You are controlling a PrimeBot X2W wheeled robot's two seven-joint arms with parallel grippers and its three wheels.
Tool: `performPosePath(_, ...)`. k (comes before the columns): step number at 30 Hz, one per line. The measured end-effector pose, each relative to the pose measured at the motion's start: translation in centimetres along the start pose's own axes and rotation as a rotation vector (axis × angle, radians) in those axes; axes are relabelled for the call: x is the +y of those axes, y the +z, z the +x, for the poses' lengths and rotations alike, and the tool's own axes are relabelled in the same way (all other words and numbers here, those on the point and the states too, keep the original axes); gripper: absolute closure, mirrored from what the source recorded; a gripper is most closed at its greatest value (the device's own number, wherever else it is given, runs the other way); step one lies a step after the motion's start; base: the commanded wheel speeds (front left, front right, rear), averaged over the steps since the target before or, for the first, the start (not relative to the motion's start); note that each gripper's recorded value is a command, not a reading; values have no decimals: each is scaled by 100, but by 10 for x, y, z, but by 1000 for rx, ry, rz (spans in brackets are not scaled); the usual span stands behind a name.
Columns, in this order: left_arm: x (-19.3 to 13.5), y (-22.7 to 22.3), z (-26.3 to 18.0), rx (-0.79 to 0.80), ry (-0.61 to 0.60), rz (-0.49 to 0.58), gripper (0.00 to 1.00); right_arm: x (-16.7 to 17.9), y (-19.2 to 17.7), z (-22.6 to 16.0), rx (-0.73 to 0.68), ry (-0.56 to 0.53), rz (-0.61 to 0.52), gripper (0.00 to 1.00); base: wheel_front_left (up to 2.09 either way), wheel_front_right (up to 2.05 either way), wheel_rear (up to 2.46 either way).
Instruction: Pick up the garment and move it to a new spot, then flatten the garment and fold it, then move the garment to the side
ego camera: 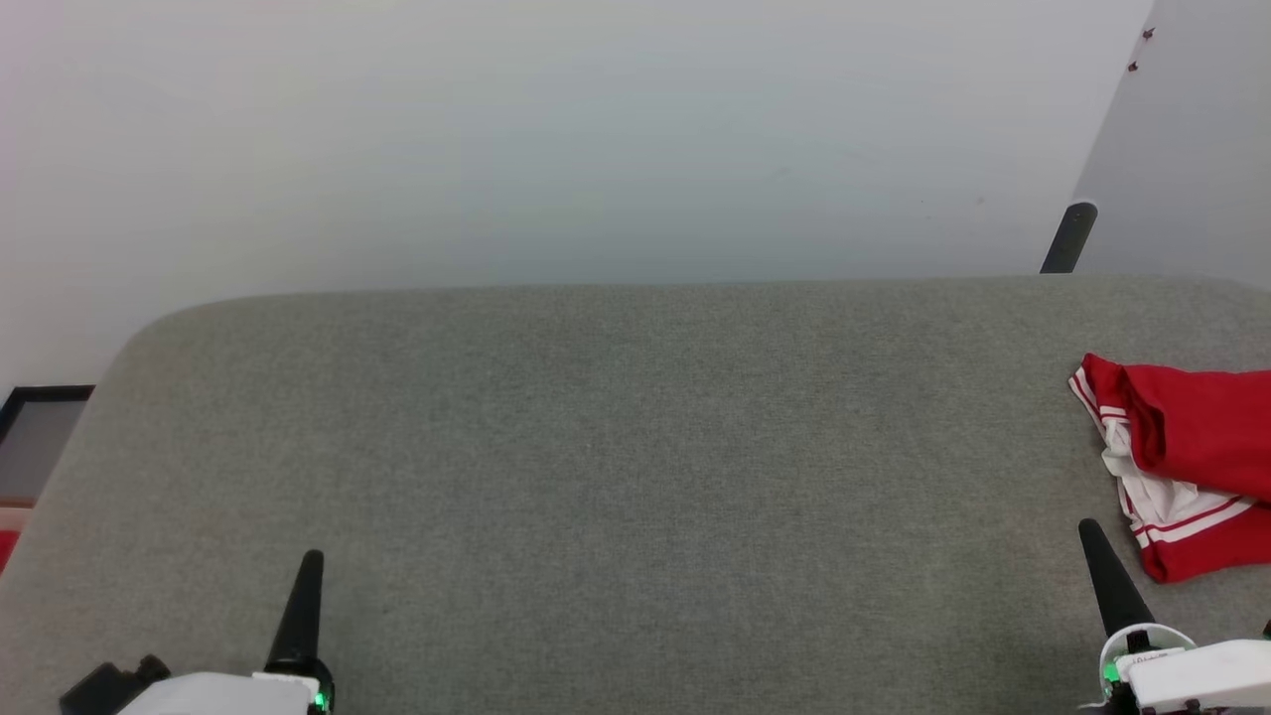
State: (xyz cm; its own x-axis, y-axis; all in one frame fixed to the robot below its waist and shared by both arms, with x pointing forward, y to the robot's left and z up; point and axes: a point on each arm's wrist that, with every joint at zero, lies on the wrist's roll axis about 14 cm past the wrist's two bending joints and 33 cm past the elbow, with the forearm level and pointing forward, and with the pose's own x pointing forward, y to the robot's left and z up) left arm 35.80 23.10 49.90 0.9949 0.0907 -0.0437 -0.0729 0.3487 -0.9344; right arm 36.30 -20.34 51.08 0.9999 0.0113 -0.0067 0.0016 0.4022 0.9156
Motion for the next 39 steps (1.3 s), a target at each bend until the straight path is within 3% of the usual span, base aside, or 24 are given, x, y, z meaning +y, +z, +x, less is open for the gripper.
performPosePath(39, -14, -24, 22, 69, -38, -295, 100, -3, -4, 21, -10, -2, 339, 100, 0, 0, 0)
